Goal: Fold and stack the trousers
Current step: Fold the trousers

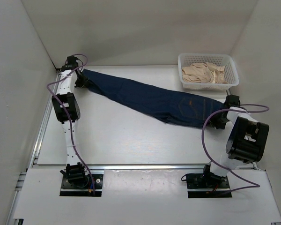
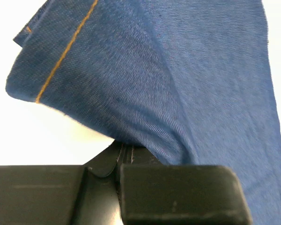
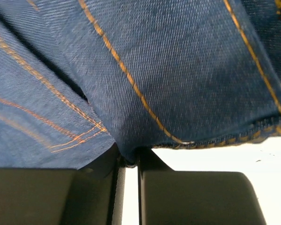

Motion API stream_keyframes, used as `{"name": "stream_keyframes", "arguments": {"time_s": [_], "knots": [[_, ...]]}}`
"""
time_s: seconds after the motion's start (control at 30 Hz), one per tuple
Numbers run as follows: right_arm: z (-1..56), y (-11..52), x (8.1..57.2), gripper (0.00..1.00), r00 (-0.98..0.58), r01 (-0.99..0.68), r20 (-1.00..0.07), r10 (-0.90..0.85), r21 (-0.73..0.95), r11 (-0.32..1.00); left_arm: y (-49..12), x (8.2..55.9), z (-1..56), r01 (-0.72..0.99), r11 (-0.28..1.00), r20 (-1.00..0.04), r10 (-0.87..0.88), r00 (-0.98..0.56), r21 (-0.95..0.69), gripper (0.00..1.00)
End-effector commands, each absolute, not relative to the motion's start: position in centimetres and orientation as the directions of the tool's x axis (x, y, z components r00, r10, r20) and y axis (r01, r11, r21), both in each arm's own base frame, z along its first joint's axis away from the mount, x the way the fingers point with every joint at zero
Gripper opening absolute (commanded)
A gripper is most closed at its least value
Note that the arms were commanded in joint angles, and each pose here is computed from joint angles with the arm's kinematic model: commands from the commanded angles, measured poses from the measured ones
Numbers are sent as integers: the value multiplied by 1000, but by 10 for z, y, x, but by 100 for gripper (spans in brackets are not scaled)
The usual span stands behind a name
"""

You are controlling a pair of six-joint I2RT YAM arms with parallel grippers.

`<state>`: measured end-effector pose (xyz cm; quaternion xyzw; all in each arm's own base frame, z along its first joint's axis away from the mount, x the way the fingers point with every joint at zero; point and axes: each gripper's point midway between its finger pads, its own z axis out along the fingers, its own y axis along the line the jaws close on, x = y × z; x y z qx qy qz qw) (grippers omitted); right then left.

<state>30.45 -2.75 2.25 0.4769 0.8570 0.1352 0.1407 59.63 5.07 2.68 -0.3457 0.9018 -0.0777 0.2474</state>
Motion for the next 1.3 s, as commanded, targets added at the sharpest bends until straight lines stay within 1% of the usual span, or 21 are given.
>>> {"name": "stream_keyframes", "arguments": {"time_s": [0.0,0.1,0.27,0.37,0.4,0.47,0.5,0.57,0.6,0.63,0.67,0.7,0.73,0.8,0.83,0.9,0.97,1.03,1.07,1.2,1.27], "knots": [[65,-50,338,0,-481,730,-270,834,405,551,64,596,139,-553,746,-528,-659,-536,-371,10],[107,-60,358,0,-464,689,-355,812,432,582,71,591,185,-527,750,-580,-652,-489,-399,10],[154,-68,363,0,-413,662,-436,800,459,592,78,566,217,-519,758,-605,-640,-474,-395,10],[143,-63,344,0,-408,693,-406,818,446,567,78,538,207,-546,763,-585,-630,-511,-345,10],[132,-59,332,0,-418,704,-389,821,432,563,78,523,182,-568,765,-550,-628,-551,-305,10],[114,-55,309,0,-424,744,-355,833,389,544,80,499,178,-586,766,-546,-620,-563,-266,10],[102,-52,291,0,-420,766,-335,843,367,527,81,475,146,-620,758,-498,-625,-601,-204,10],[91,-50,269,0,-421,787,-332,844,330,522,78,450,143,-620,762,-496,-619,-610,-188,10],[94,-52,260,2,-407,789,-359,840,326,521,76,437,136,-624,761,-481,-620,-619,-178,10],[84,-50,246,10,-409,803,-339,847,307,511,73,411,113,-640,757,-430,-625,-651,-133,10],[84,-49,242,23,-418,796,-347,839,305,523,72,402,121,-631,763,-448,-617,-647,-140,10],[86,-48,237,41,-426,787,-358,831,307,535,70,394,118,-632,763,-440,-618,-652,-134,39],[89,-48,237,68,-422,783,-367,829,314,537,73,384,115,-628,768,-428,-613,-664,-126,61],[92,-46,235,80,-431,773,-368,824,321,547,79,379,139,-626,766,-472,-611,-635,-148,99],[100,-47,239,82,-422,765,-385,821,335,550,84,376,156,-633,759,-505,-611,-609,-156,100],[106,-44,242,83,-434,747,-381,816,354,563,88,379,178,-633,756,-548,-604,-579,-165,100],[115,-43,244,84,-437,731,-394,808,368,575,86,390,199,-602,772,-578,-592,-561,-206,70],[127,-41,253,84,-453,692,-412,791,398,603,72,412,215,-536,810,-601,-556,-574,-237,14],[128,-39,253,84,-456,687,-407,791,405,604,65,422,203,-528,819,-576,-548,-606,-223,10],[156,-20,283,80,-535,521,-460,709,480,705,33,453,192,-475,862,-565,-485,-668,-177,10],[176,-14,303,76,-570,438,-519,637,465,770,17,469,191,-454,872,-564,-473,-677,-185,19]]}}
